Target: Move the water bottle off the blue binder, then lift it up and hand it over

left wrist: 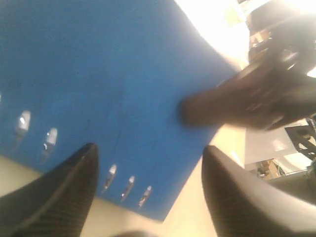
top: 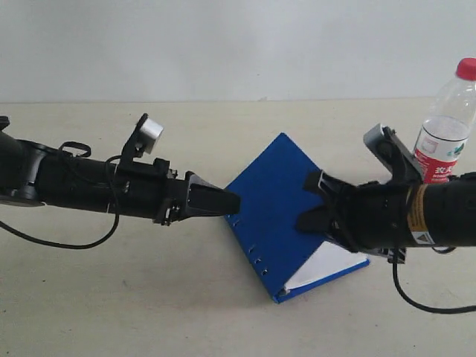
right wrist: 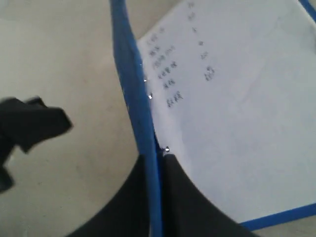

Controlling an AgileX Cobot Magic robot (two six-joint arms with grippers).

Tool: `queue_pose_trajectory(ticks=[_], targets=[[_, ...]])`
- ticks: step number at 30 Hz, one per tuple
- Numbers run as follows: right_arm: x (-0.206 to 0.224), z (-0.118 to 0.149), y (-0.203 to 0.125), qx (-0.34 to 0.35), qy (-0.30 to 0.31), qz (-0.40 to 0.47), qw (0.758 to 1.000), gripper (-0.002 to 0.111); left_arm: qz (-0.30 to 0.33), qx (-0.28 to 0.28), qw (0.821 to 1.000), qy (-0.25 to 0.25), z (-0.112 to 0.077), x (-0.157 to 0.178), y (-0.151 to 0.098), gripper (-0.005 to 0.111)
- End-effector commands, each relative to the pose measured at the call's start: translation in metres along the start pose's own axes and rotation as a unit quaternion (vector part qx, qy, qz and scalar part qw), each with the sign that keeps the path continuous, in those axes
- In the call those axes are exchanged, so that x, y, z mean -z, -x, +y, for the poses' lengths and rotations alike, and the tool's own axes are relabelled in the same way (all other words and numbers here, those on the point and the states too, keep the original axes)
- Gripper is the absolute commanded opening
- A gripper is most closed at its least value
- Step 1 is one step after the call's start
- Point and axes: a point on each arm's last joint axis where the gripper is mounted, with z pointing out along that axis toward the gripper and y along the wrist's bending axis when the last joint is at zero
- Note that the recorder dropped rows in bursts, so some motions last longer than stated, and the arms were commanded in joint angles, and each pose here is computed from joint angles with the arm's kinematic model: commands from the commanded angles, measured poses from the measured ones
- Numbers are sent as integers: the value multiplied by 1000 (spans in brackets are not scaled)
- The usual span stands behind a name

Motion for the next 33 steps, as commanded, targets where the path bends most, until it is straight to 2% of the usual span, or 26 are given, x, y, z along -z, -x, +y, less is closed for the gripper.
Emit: queue_pose_trajectory(ticks=[1, 3, 9, 10, 14, 19, 21, 26, 33], targets=[[0, -4, -4, 40, -19, 21, 999, 5, -2, 6, 1000, 18, 2, -2, 2, 57], [0, -5, -7, 67, -24, 36, 997, 17, 1, 18, 1000, 23, 6, -4, -1, 57], [0, -7, -10, 108, -28, 52, 992, 68, 3, 76, 997, 24, 9, -5, -4, 57], [0, -7, -10, 116, -27, 54, 991, 71, 3, 81, 996, 24, 9, -5, -4, 57], [0, -5, -4, 176, -37, 61, 982, 72, 3, 89, 996, 24, 9, -5, -4, 57], [-2, 11, 17, 234, -36, 50, 970, 72, 3, 112, 991, 75, 18, -4, -5, 57], [-1, 20, 28, 242, -35, 43, 969, 72, 4, 115, 989, 94, 21, -4, -5, 57], [0, 37, 57, 259, -50, -12, 965, 72, 2, 128, 987, 95, 22, -4, -5, 57], [0, 31, 75, 258, -112, -66, 957, 72, 0, 148, 984, 100, 22, -3, -5, 57]])
